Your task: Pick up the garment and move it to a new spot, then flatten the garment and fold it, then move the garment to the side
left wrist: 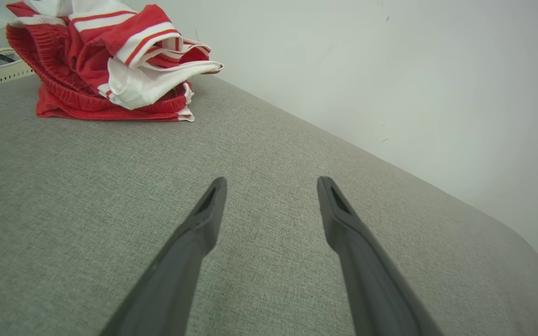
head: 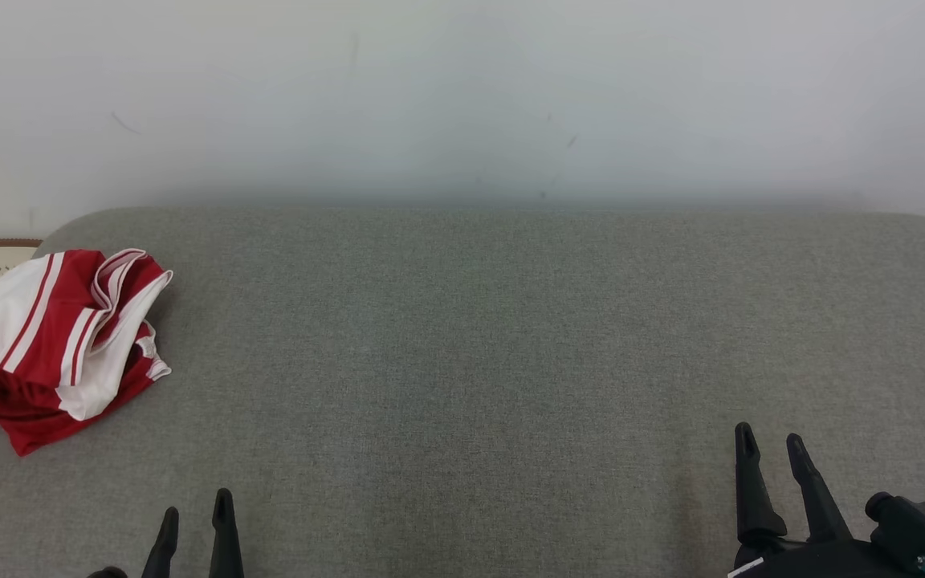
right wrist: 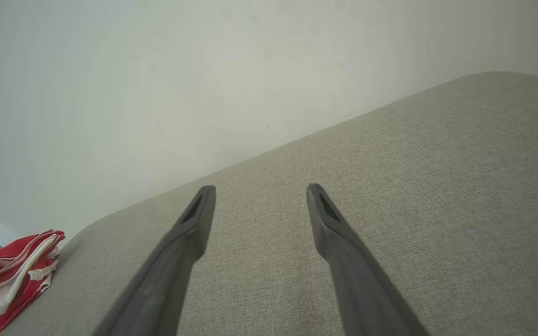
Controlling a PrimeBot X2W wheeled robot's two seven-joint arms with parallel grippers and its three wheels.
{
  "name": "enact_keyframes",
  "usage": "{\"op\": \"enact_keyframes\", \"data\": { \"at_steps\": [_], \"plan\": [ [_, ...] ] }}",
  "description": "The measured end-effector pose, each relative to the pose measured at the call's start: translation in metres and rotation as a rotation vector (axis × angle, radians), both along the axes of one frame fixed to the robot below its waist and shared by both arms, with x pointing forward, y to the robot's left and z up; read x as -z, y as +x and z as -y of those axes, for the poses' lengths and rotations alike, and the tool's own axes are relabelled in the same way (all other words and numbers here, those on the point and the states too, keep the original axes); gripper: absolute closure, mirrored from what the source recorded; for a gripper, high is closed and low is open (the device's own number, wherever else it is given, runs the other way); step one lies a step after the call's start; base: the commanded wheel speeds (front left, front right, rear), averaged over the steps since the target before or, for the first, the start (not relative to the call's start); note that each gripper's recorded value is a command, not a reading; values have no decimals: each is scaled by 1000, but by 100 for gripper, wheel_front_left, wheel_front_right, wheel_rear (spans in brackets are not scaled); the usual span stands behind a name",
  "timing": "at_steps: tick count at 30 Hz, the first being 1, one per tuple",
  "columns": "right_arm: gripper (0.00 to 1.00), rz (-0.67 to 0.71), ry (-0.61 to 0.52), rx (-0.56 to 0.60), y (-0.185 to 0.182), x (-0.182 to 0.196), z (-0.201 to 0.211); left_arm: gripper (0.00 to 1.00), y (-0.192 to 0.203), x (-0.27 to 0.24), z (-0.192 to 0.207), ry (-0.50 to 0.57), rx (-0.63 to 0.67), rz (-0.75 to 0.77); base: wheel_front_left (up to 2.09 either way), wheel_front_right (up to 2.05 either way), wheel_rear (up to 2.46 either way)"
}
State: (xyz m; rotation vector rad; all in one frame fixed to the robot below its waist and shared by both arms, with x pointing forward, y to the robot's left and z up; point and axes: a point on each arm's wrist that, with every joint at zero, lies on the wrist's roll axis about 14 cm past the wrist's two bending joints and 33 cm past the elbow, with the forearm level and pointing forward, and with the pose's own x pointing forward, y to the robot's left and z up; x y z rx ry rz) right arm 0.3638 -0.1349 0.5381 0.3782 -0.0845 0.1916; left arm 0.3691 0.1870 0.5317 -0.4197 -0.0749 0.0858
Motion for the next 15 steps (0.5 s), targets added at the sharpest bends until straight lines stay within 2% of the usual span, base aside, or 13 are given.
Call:
{"op": "enact_keyframes", "data": {
  "at_steps": [6,15],
  "plan": [
    [0,18,-55,-5,-1,-3,-3,0,0,-4,3,48,-1,18,0,0,0],
    [0,37,-78,2,-3,-7,-1,0,0,-11,8,130,0,49,0,0,0]
  ]
}}
